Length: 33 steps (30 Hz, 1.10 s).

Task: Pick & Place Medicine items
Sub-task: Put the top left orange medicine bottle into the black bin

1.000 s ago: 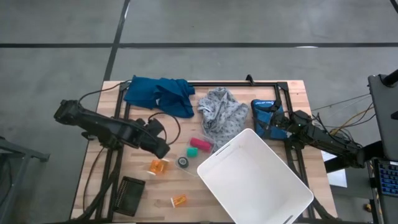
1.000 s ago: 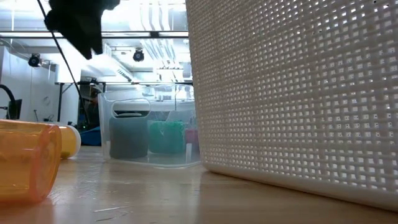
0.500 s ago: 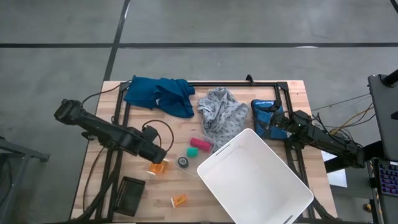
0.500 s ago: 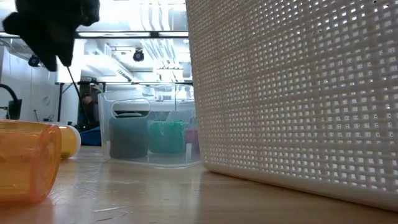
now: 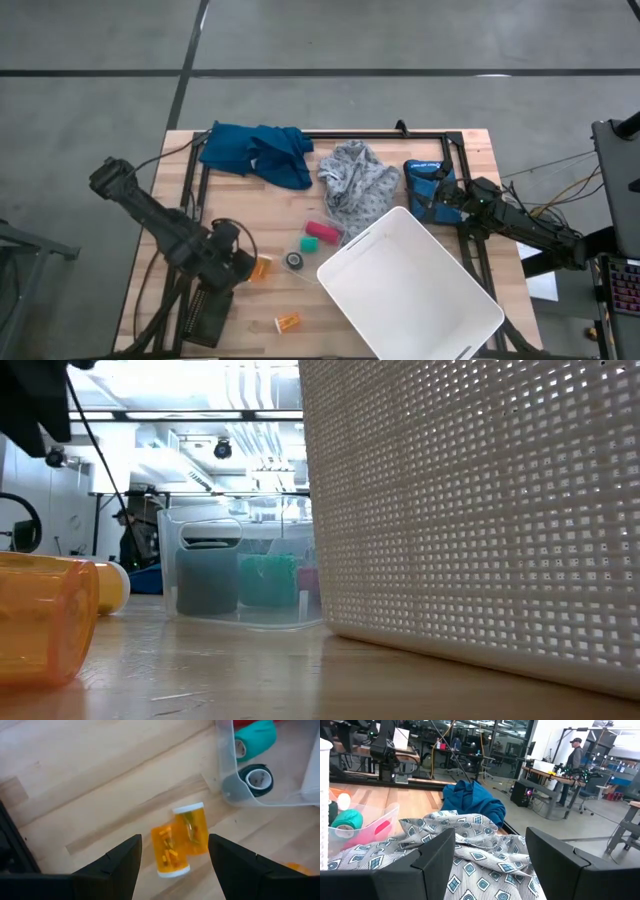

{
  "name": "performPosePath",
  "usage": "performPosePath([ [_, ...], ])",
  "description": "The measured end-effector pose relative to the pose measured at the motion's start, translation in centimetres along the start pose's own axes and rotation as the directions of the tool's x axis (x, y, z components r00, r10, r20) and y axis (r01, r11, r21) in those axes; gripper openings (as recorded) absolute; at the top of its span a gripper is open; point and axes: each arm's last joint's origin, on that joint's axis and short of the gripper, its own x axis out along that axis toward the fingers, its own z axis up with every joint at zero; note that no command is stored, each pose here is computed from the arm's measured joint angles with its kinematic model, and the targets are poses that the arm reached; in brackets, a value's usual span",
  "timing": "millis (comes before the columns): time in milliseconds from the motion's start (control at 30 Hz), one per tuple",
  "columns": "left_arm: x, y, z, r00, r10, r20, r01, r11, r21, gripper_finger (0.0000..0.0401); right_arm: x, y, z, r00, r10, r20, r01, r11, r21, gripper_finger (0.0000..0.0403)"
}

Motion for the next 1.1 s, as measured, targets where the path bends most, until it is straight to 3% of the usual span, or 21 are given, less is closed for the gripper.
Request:
performPosePath([
  [267, 0.0, -0.2, -0.6, 0.998, -0.025, -0.054, 0.021, 0.996, -0.081, 0.0236, 0.0, 0.0, 0.0, 1.0, 0.0, 0.0, 0.0, 1.0, 0.001, 0.024],
  [600, 3.6, 0.1, -2.6, 0.972, -0.034, -0.234, -0.005, 0.986, -0.166, 0.0234, 0.0, 0.0, 0.0, 1.0, 0.0, 0.0, 0.0, 1.0, 0.0, 0.024],
  [1100, 7.0, 0.7, -3.1, 0.95, -0.067, -0.304, 0.012, 0.984, -0.179, 0.0234, 0.0, 0.0, 0.0, 1.0, -0.001, 0.001, 0.001, 1.0, 0.002, 0.024],
])
